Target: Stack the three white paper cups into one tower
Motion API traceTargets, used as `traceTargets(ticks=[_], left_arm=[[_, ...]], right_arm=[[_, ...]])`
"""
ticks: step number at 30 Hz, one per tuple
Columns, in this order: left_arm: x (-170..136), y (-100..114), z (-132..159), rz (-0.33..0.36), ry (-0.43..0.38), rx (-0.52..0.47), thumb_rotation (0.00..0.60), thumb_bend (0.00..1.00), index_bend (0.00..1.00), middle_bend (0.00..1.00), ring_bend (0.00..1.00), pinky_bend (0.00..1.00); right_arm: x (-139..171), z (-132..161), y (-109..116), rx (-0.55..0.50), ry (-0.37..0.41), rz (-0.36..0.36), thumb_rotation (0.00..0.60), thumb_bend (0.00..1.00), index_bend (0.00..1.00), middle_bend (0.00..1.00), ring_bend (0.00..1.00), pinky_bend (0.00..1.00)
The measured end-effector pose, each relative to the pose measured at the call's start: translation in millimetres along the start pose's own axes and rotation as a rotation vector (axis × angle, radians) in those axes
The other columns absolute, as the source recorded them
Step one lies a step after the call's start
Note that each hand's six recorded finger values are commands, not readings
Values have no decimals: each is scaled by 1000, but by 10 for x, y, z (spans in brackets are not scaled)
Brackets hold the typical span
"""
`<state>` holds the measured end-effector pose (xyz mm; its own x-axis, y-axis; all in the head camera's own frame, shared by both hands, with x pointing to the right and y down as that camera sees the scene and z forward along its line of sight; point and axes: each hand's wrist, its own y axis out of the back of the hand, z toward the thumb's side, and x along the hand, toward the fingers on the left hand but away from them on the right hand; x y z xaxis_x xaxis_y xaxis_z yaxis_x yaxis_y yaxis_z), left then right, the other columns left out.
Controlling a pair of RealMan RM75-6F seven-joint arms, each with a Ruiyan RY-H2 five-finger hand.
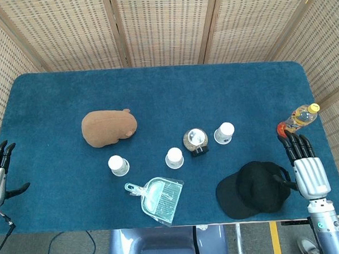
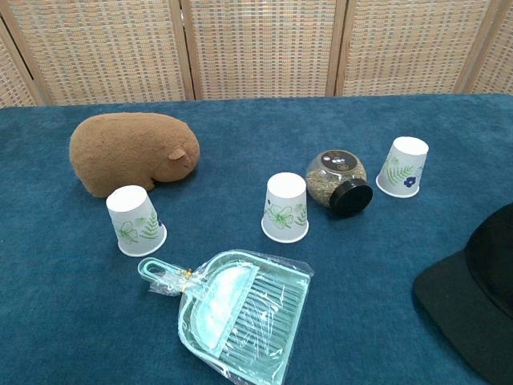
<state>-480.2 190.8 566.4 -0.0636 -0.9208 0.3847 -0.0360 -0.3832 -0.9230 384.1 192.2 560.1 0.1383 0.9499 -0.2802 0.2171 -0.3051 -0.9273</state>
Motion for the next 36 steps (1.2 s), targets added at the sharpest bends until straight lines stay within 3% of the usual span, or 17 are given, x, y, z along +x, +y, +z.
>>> traceTargets(ticks=[23,36], left_arm=[[13,-27,15,-17,-11,-10,600,0,0,0,0,0],[15,-29,107,-45,-48,-77,600,10,0,0,0,0]], right_arm=[[-6,13,-15,1,0,-2,600,47,0,0,0,0],[-19,-13,-8,-9,-9,-3,600,47,0,0,0,0]])
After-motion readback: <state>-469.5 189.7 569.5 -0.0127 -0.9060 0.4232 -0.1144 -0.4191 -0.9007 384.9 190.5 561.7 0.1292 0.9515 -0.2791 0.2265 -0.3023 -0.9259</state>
